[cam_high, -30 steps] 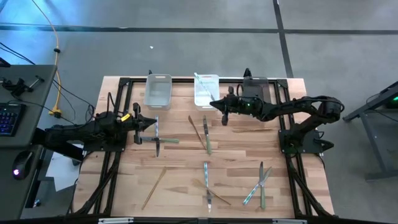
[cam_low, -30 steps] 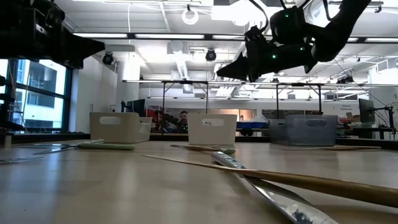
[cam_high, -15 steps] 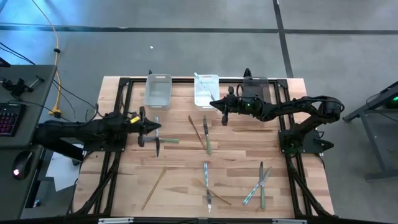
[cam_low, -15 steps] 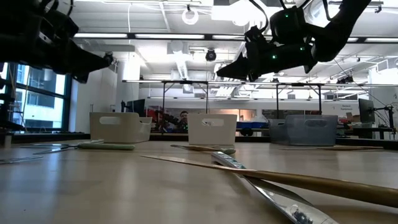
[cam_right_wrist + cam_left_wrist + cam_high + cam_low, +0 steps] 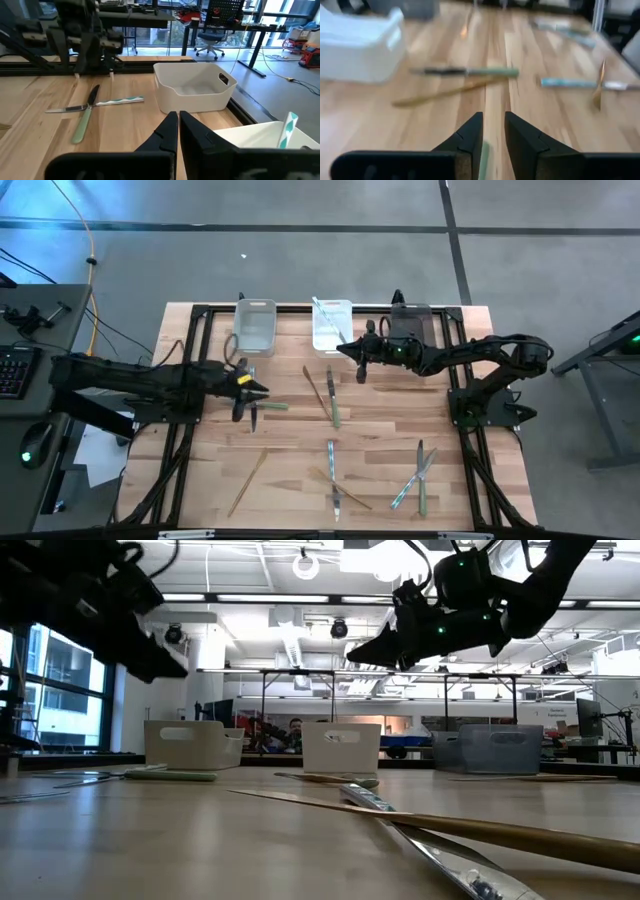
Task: Sort silverware by color (type)
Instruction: Put the top left green table knife into the black bin
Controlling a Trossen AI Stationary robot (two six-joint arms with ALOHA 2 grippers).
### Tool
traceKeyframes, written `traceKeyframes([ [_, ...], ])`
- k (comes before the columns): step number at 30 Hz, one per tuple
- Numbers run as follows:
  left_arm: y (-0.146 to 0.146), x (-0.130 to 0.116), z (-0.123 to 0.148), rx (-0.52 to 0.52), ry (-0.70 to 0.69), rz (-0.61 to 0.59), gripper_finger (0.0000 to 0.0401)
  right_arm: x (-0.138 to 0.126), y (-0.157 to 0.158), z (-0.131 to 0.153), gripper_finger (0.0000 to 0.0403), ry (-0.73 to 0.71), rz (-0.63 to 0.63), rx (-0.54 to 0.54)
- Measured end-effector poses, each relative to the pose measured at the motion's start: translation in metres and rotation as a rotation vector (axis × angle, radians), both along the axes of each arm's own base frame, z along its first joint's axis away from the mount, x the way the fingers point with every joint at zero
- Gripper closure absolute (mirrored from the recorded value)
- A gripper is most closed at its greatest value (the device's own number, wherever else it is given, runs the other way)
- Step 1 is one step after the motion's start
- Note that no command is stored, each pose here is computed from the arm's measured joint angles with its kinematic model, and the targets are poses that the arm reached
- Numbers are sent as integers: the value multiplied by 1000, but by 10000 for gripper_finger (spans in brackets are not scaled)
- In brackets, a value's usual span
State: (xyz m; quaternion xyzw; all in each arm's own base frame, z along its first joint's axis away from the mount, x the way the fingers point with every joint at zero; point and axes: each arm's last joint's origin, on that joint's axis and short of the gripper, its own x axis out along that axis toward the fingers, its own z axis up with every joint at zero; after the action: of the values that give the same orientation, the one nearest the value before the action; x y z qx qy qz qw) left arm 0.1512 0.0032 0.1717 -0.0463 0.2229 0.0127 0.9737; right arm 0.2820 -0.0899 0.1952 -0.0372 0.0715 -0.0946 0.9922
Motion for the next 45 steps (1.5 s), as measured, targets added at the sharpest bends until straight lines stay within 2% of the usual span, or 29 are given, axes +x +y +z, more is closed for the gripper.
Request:
traceKeyframes([
  [10,-2,23,-19,-3,243,9,338,1,2,0,403,2,10,-6],
  [21,-2,40,-38,27,508,-8,273,1,2,0,403,0,9,1],
  [27,-2,45,-44,51,622,-34,265,1,2,0,403,1,9,-5],
  [33,-1,50,-51,79,664,-45,283,1,3,0,403,3,10,-4],
  [42,-1,52,-56,113,709,-75,354,1,3,0,403,11,15,-40],
  [45,-1,56,-52,123,699,-83,364,1,3,-1,403,13,15,-39],
])
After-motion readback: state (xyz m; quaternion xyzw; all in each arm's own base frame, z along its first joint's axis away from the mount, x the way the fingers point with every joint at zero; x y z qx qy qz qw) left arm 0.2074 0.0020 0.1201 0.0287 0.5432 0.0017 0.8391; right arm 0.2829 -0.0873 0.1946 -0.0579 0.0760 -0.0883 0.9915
